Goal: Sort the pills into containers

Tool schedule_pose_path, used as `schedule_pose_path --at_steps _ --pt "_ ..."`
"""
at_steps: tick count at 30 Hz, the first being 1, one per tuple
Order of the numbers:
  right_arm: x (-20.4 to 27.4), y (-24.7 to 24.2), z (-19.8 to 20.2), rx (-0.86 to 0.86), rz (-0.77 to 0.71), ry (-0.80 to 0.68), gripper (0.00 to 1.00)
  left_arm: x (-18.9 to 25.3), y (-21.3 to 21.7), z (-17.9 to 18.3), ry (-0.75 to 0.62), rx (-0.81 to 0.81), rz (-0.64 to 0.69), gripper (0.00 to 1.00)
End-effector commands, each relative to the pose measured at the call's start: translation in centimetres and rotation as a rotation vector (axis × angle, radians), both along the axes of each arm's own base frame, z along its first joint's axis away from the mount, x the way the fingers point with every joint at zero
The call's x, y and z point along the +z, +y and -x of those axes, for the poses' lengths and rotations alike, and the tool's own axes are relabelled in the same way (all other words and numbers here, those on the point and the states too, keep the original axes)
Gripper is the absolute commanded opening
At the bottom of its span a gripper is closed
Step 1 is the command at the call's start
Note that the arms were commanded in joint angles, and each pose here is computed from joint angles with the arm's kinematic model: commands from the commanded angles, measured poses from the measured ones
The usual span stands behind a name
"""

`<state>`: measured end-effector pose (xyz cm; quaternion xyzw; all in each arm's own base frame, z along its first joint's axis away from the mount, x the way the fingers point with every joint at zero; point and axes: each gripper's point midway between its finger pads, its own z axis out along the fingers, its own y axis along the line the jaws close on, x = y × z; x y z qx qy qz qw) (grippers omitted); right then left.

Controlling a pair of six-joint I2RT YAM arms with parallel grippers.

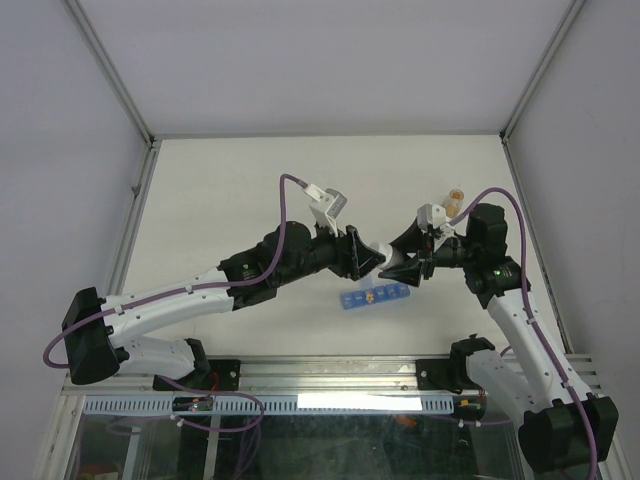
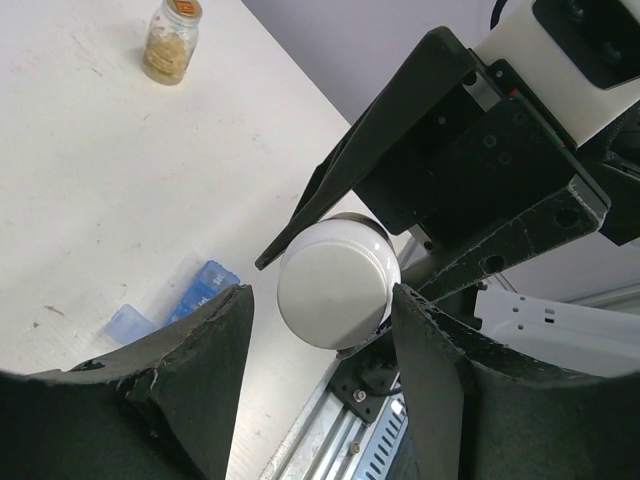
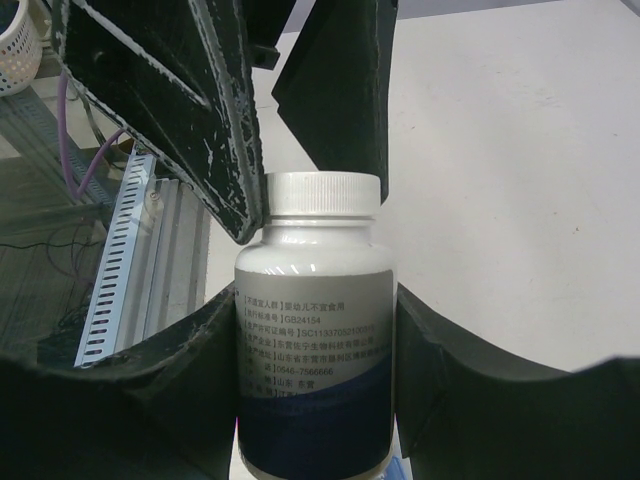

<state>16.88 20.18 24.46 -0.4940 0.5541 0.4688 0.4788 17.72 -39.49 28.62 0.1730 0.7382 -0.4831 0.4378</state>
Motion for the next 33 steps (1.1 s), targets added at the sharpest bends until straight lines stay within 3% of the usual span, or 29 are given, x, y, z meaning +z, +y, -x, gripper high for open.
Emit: schedule_pose_path --at_steps 1,7,14,17,22,26,28,30,33 --pt "2.0 0.0 -0.5 0.001 -0.014 -0.083 0.00 3.7 -0.7 0.8 -0.037 -0.043 0.089 0.57" --pt "2.0 0.0 -0.4 0.004 -0.014 -0.081 0.00 3.5 -1.0 1.2 -0.038 -0.071 0.094 0.47" --pt "2.0 0.1 -0.3 0.013 -0.016 -0.080 0.00 3.6 -1.4 2.3 -0.095 -0.154 0.104 0.21" --pt "2.0 0.1 -0.1 0.025 -0.019 -0.082 0.00 3.3 -1.7 4.5 -0.231 -0.313 0.110 0.18" --pt "2.1 0.1 0.2 0.040 -0.023 -0.081 0.00 1.2 -1.1 8.6 -0.596 -0.663 0.069 0.05" --pt "2.1 0.1 0.3 0.045 -0.024 -0.083 0.00 -0.4 -0.3 8.6 -0.821 -0.785 0.012 0.04" --pt "2.1 0.1 0.3 0.044 -0.024 -0.085 0.00 0.0 0.0 7.1 -0.852 -0.772 0.007 0.08" --pt "2.1 0.1 0.3 0.047 -0.025 -0.084 0.00 1.2 0.5 5.6 -0.844 -0.743 0.032 0.23" --pt "2.1 0.1 0.3 0.048 -0.024 -0.082 0.00 3.1 1.0 3.9 -0.815 -0.658 0.094 0.72"
